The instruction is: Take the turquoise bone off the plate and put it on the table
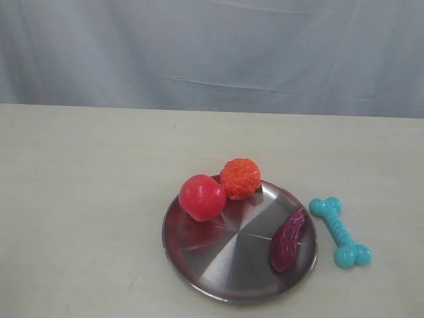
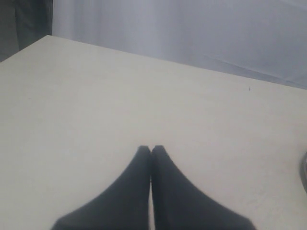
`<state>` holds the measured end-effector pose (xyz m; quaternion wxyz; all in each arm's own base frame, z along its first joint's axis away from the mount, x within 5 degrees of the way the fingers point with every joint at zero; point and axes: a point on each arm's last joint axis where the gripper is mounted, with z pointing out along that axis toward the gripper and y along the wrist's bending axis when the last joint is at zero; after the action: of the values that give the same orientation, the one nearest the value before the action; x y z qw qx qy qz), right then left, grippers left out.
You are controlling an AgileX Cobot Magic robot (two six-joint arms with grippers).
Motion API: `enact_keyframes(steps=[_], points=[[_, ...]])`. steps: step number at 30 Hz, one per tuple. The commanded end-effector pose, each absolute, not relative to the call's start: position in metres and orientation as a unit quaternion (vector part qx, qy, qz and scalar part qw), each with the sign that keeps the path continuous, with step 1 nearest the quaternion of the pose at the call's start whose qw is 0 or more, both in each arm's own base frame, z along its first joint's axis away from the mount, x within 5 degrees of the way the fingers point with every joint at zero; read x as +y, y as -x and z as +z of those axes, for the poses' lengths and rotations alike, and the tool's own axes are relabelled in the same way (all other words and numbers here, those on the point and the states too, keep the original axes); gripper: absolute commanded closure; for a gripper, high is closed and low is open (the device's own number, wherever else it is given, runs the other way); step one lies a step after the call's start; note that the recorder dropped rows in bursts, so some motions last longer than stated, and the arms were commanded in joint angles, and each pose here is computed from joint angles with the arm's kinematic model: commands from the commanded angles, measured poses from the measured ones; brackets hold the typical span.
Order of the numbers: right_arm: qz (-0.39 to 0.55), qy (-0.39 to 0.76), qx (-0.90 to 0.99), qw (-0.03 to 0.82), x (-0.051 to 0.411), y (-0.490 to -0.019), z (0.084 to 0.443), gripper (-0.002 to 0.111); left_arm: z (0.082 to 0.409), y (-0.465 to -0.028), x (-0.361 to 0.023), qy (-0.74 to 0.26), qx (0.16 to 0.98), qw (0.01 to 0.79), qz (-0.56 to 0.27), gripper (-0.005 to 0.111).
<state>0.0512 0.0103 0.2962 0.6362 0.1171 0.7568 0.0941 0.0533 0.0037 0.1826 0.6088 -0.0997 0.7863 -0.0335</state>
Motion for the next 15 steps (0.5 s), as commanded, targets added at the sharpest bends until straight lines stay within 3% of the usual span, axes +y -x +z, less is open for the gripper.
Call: enact_keyframes(steps=[1, 15], points=[[0.073, -0.116, 0.743, 0.655, 0.006, -0.056, 0.290, 0.109, 0.182, -0.053, 0.004, 0.100, 0.785, 0.611, -0.030, 0.107], [-0.076, -0.064, 0.745, 0.660, -0.010, -0.061, 0.228, 0.109, 0.182, -0.053, 0.004, 0.100, 0.785, 0.611, -0.030, 0.107]])
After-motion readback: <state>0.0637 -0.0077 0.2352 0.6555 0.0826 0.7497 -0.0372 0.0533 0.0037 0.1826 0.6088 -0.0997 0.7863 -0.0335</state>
